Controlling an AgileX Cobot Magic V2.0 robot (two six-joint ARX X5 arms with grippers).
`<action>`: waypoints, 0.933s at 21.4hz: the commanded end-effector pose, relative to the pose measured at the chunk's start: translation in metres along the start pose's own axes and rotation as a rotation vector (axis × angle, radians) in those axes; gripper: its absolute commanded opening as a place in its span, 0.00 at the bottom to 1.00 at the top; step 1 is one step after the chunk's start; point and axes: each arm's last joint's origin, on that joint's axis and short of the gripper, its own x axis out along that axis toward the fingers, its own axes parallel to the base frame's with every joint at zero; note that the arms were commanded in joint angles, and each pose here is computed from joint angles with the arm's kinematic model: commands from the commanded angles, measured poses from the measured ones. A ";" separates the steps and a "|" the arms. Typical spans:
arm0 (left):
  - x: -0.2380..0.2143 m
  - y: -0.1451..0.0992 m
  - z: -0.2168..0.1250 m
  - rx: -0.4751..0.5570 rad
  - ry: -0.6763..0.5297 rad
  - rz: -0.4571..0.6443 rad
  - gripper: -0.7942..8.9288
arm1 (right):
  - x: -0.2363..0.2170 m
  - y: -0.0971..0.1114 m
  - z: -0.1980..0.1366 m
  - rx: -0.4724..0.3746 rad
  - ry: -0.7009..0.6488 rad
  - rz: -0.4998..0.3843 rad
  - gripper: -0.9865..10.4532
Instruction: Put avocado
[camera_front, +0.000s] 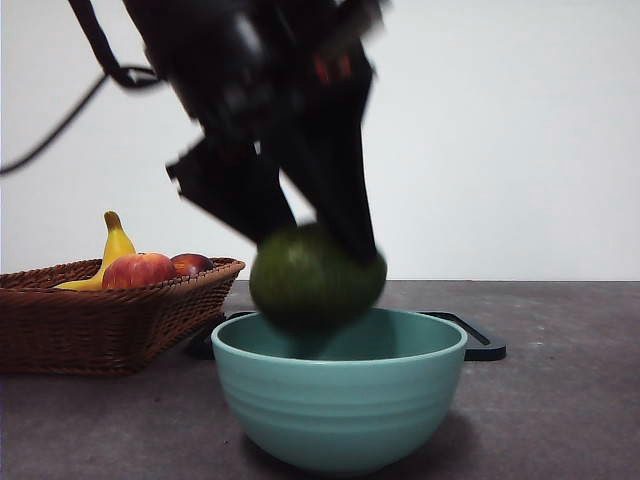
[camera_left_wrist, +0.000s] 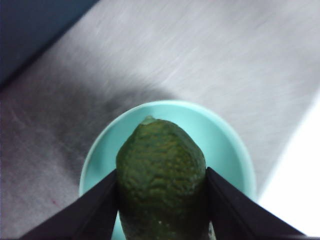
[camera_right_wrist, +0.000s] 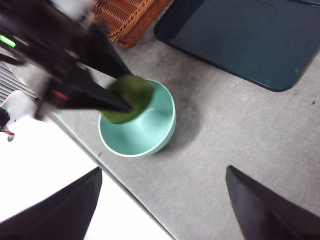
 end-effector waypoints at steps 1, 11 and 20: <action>0.017 -0.005 0.003 0.045 0.027 0.026 0.27 | -0.002 0.002 0.004 -0.001 -0.014 0.003 0.43; 0.043 -0.010 0.001 0.073 0.073 0.024 0.34 | -0.002 0.002 0.004 -0.002 -0.015 0.003 0.43; 0.046 -0.013 -0.002 0.074 0.096 0.021 0.47 | -0.002 0.002 0.004 -0.002 -0.014 0.003 0.43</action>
